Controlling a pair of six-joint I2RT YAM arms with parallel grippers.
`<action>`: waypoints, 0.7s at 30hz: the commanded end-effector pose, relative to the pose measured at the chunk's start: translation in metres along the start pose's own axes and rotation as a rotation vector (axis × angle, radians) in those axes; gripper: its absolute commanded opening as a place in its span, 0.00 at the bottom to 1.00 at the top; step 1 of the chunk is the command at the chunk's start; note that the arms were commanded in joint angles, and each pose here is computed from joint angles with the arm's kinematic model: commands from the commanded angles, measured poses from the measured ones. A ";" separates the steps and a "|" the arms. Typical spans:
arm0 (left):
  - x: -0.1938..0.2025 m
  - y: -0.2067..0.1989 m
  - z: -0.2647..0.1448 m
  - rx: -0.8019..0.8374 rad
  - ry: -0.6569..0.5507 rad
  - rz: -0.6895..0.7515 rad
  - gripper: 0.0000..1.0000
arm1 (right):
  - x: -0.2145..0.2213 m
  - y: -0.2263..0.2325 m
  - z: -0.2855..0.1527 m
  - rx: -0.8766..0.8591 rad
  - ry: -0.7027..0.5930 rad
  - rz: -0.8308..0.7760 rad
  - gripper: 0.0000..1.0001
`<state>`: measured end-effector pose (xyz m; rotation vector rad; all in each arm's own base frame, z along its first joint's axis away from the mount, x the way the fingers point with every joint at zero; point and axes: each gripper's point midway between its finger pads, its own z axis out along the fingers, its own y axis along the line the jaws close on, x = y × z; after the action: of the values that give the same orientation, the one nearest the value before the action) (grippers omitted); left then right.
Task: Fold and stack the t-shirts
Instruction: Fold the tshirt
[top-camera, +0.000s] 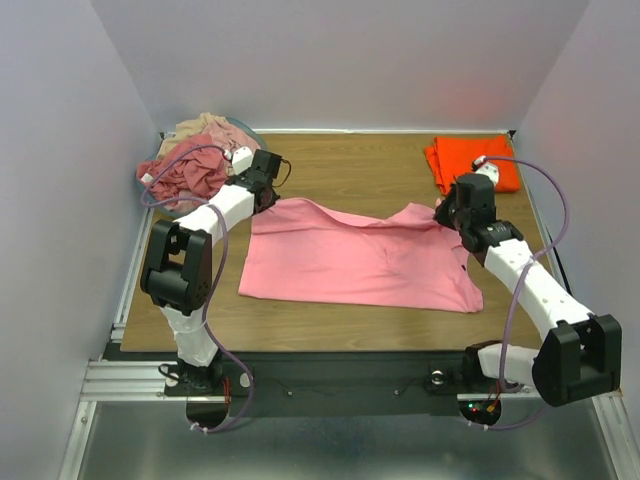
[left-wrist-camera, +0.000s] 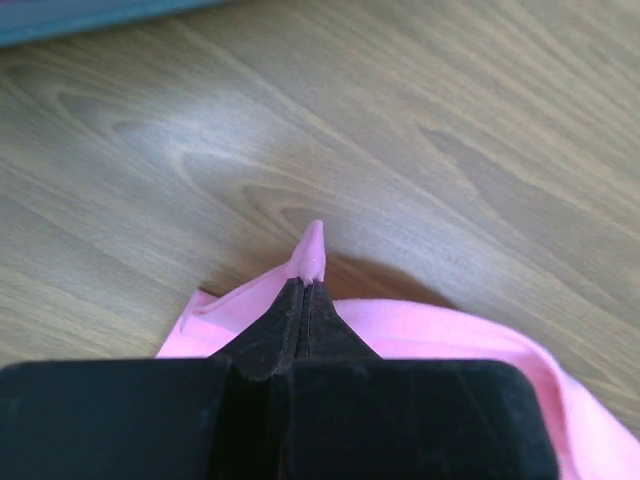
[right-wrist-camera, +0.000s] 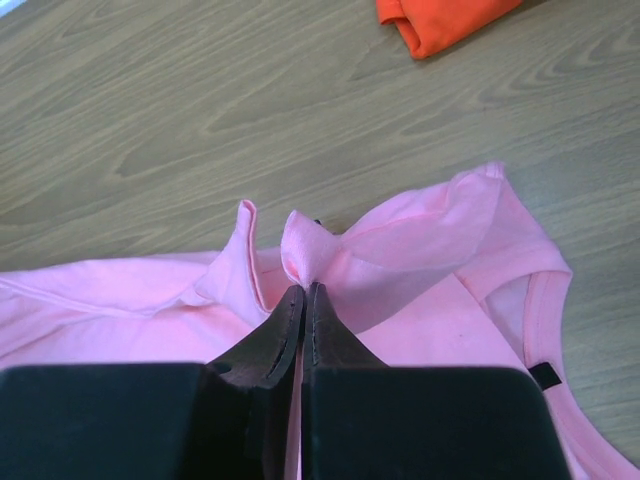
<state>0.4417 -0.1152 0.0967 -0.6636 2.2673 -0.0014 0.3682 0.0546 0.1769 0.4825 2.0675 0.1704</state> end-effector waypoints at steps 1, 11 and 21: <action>-0.038 -0.003 -0.012 -0.042 -0.108 -0.010 0.00 | -0.004 -0.006 -0.013 0.003 -0.027 -0.011 0.00; -0.026 0.016 -0.013 -0.077 -0.107 -0.011 0.00 | -0.001 -0.019 -0.034 0.024 -0.035 -0.017 0.00; -0.011 0.028 -0.022 -0.063 -0.086 -0.027 0.00 | 0.022 -0.035 -0.046 0.053 0.028 -0.033 0.00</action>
<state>0.4255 -0.0948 0.0842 -0.6878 2.2625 0.1168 0.3171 0.0393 0.1705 0.4864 2.1112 0.1190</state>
